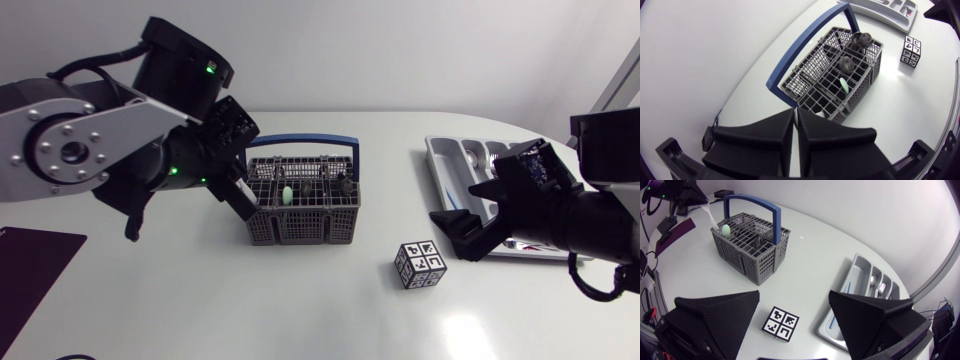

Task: Transfer all utensils from the basket to the drawer tray.

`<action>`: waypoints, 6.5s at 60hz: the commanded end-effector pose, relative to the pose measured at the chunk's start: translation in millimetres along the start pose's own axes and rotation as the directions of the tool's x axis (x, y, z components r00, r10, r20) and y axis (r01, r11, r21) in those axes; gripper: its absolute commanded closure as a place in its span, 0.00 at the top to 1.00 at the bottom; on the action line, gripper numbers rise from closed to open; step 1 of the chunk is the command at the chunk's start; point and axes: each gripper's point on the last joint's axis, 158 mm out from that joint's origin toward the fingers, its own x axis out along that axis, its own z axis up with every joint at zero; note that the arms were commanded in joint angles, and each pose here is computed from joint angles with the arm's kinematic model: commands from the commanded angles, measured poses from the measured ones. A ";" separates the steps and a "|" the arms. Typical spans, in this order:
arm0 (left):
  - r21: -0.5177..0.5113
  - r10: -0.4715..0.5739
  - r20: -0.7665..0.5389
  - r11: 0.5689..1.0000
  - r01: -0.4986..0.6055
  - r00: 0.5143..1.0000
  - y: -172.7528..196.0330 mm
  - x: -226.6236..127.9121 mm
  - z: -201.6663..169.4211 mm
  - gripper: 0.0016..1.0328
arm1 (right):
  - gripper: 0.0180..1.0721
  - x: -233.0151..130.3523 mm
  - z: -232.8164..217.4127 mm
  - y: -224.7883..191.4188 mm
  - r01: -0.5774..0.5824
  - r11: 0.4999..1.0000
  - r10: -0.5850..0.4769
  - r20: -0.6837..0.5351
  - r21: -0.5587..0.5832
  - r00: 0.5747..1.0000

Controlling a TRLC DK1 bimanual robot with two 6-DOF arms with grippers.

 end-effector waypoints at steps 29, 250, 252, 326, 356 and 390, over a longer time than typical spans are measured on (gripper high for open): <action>-0.208 -0.143 0.342 0.952 0.224 0.929 -3.3 -83.2 63.4 0.03 | 0.95 -24.3 25.1 31.4 -0.077 0.992 0.085 0.080 -0.100 0.993; -0.121 -0.523 0.099 0.838 0.532 0.846 -75.8 38.3 5.3 0.66 | 0.32 68.2 -213.5 -226.0 -0.346 0.658 -0.057 -0.503 -0.669 0.862; -0.118 -0.525 0.098 0.837 0.534 0.845 -76.8 39.0 5.3 0.66 | 0.38 66.7 -211.7 -228.0 -0.335 0.656 -0.072 -0.497 -0.677 0.865; -0.411 -0.555 0.043 0.748 0.521 0.831 -84.1 81.1 14.5 0.17 | 0.69 29.0 -54.4 -26.9 -0.235 0.861 0.126 -0.259 -0.450 0.958; -0.453 -0.561 0.119 0.704 0.547 0.819 -78.8 61.0 24.0 0.03 | 0.69 24.7 -47.2 31.8 -0.281 0.828 0.173 -0.256 -0.485 0.951; -0.407 -0.495 0.275 0.717 0.566 0.824 -52.9 -1.4 48.5 0.03 | 0.69 16.3 -30.4 44.2 -0.269 0.819 0.183 -0.214 -0.507 0.959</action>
